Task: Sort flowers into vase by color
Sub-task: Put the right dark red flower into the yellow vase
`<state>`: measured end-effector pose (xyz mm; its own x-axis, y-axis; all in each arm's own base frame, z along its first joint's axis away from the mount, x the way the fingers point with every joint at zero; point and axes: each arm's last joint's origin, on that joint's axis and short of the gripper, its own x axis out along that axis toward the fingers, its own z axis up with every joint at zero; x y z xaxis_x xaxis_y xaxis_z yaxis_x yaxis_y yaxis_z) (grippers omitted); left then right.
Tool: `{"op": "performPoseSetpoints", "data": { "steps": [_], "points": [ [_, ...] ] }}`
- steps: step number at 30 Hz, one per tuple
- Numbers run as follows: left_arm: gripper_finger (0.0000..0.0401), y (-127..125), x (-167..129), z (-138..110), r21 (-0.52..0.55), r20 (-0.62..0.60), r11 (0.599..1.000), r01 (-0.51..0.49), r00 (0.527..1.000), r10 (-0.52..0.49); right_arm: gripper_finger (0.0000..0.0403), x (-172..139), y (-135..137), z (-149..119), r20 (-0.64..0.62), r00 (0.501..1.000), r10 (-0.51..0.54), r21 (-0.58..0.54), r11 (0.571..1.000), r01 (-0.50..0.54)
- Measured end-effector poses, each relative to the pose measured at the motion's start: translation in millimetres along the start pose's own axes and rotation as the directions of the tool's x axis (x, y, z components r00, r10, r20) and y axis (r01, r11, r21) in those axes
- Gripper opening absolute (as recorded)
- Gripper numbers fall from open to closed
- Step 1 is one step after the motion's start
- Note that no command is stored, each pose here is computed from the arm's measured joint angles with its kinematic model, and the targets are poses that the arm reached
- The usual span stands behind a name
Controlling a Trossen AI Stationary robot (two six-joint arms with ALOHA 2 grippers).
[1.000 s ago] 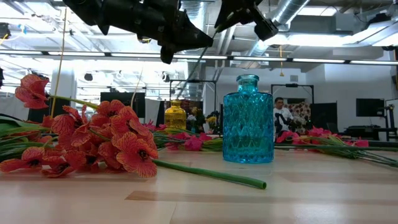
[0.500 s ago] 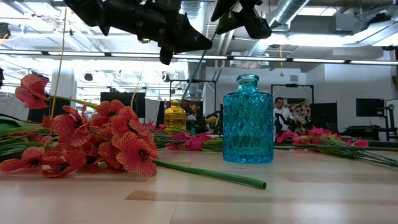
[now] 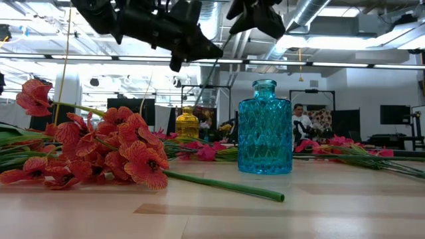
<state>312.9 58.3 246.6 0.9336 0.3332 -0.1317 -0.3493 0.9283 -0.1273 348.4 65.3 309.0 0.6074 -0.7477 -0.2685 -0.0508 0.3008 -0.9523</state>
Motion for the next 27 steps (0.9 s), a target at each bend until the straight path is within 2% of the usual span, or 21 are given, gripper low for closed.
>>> {"op": "performPoseSetpoints", "data": {
  "steps": [6, 19, 27],
  "points": [
    [0.0, 20.9, 2.4, 11.1, 0.04, 0.09, 0.997, -0.062, 0.994, 0.058, 0.0206, -1.6, 5.2, -3.4, -0.02, 0.999, 0.028, 0.157, 0.987, -0.025],
    [0.0, 77.0, 0.6, 30.2, 0.139, 0.228, 0.957, -0.256, 0.949, 0.22, 0.0164, 10.3, 17.7, -35.9, -0.211, 0.969, 0.131, 0.316, 0.947, -0.059],
    [0.0, 99.1, -2.9, 34.9, 0.145, 0.256, 0.936, -0.321, 0.926, 0.278, 0.016, 16.2, 18.6, -42.3, -0.218, 0.955, 0.203, 0.402, 0.91, -0.102]
  ]
}}
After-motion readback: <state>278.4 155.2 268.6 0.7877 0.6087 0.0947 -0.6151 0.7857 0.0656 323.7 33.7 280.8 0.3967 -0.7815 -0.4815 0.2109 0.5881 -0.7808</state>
